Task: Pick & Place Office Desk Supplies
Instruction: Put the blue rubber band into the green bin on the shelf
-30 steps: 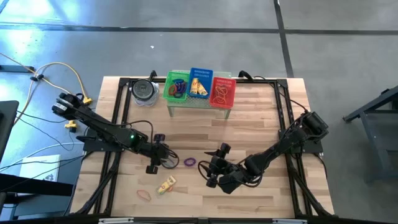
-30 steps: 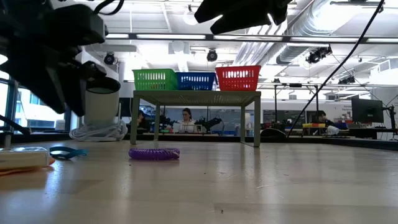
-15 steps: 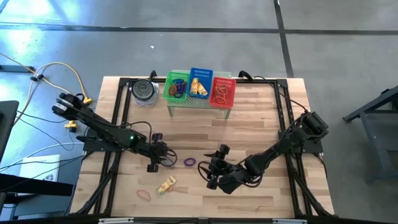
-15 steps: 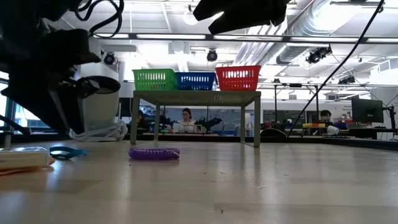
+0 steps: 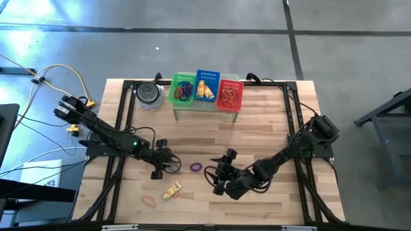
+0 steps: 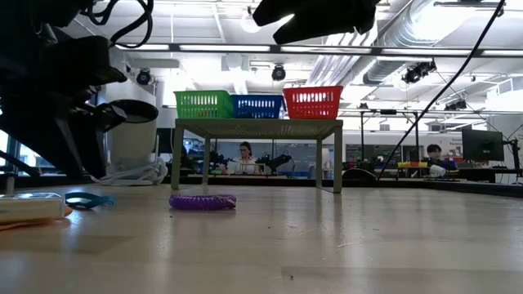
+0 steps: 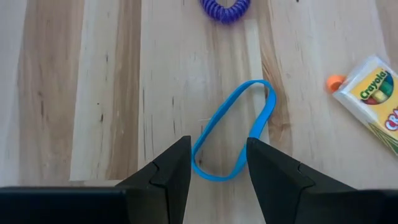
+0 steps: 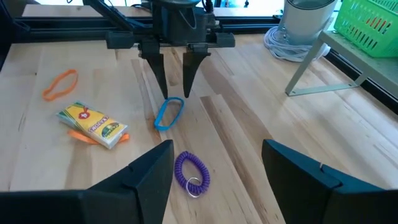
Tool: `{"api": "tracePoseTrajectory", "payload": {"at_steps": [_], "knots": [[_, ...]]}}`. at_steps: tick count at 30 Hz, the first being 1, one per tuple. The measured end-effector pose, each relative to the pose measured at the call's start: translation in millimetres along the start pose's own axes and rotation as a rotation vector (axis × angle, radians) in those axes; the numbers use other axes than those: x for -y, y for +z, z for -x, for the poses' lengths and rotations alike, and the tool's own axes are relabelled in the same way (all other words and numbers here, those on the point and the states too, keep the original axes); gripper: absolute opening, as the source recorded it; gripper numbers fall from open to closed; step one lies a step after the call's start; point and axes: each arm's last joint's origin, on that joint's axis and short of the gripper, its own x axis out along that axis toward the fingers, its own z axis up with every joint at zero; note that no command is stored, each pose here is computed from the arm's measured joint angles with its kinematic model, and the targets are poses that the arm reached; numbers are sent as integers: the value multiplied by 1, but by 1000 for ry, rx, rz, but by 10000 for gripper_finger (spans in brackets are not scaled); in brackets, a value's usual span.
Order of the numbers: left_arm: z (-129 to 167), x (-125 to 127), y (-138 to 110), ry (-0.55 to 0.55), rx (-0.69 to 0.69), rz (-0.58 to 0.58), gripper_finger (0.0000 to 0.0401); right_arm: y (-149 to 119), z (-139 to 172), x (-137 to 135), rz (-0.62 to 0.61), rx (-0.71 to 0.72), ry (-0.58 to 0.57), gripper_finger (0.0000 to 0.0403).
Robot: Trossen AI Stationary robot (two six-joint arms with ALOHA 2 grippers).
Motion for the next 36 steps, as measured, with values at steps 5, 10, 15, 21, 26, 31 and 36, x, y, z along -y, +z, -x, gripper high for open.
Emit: {"api": "tracePoseTrajectory", "payload": {"at_steps": [5, 10, 15, 21, 26, 31, 36], "knots": [[0, 0, 0, 14, 5, 5, 149, 0, 0, 0, -1, 1, 0, 233], [0, 0, 0, 13, 2, 1, 149, 0, 0, 0, -1, 2, 1, 233], [-1, -1, -2, 17, 0, -23, 149, 1, -1, 1, -1, 2, -1, 233], [-5, -4, -12, 21, -11, -25, 149, 1, 0, 0, -4, 1, 3, 233], [-8, -7, -15, 13, 28, -10, 149, 1, 0, 0, -6, 3, 6, 233], [-10, -12, -20, 32, 14, 12, 149, 1, 0, 0, -6, 3, 6, 233], [-13, -16, -25, 37, 18, 38, 149, 1, 0, 0, -5, 2, 5, 233]]}}
